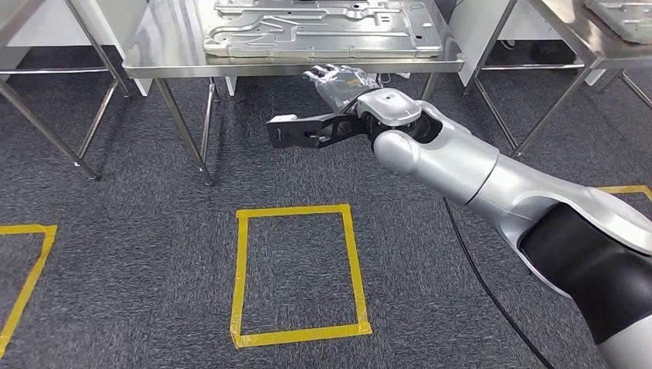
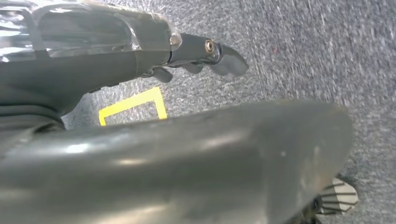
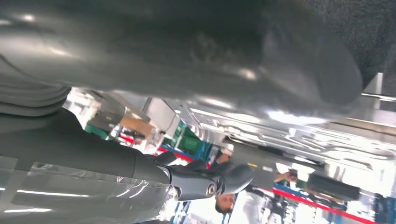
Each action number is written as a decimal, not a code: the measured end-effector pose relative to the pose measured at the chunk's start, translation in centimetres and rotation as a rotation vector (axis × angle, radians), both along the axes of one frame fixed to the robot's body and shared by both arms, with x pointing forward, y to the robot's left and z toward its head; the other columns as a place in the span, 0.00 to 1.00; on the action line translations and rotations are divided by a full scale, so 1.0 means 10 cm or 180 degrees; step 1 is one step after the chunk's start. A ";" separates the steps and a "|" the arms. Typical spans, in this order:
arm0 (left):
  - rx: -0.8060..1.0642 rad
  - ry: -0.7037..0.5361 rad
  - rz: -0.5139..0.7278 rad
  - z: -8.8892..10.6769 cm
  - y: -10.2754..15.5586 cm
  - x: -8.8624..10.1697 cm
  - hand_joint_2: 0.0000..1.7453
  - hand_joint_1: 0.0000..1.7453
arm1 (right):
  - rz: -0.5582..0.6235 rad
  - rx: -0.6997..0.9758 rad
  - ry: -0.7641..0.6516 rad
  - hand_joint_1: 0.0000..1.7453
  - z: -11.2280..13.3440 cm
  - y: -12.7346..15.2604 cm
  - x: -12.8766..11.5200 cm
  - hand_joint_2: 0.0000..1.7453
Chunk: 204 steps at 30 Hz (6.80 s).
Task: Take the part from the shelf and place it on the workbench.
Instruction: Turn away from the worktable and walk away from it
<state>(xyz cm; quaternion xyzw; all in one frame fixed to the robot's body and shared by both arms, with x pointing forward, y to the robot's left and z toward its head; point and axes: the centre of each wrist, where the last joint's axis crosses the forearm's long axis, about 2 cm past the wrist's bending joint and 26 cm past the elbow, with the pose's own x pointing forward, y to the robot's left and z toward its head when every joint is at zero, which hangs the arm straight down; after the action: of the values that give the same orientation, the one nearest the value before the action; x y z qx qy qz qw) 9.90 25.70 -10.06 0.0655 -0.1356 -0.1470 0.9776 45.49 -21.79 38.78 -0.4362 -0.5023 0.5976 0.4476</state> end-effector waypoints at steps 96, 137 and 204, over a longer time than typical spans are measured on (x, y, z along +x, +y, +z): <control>-0.0023 0.0072 -0.0059 0.00 -0.11 -0.03 0.00 0.00 | 0.0222 -0.0200 -0.0122 0.00 0.08 0.23 -0.03 0.00; -0.0071 0.0035 -0.0074 0.03 -0.19 0.07 0.00 0.00 | 0.0215 -0.0288 -0.0178 0.00 0.16 0.21 -0.01 0.00; -0.0061 0.0098 -0.0051 0.03 -0.26 0.03 0.00 0.00 | 0.0355 -0.0325 -0.0210 0.00 0.18 0.33 -0.08 0.00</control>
<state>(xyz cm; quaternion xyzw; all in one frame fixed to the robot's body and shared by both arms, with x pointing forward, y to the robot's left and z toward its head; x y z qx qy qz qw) 10.23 23.13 -9.75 0.0528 -0.1224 -0.1545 0.9790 44.65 -18.46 40.59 -0.4493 -0.5091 0.6318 0.3740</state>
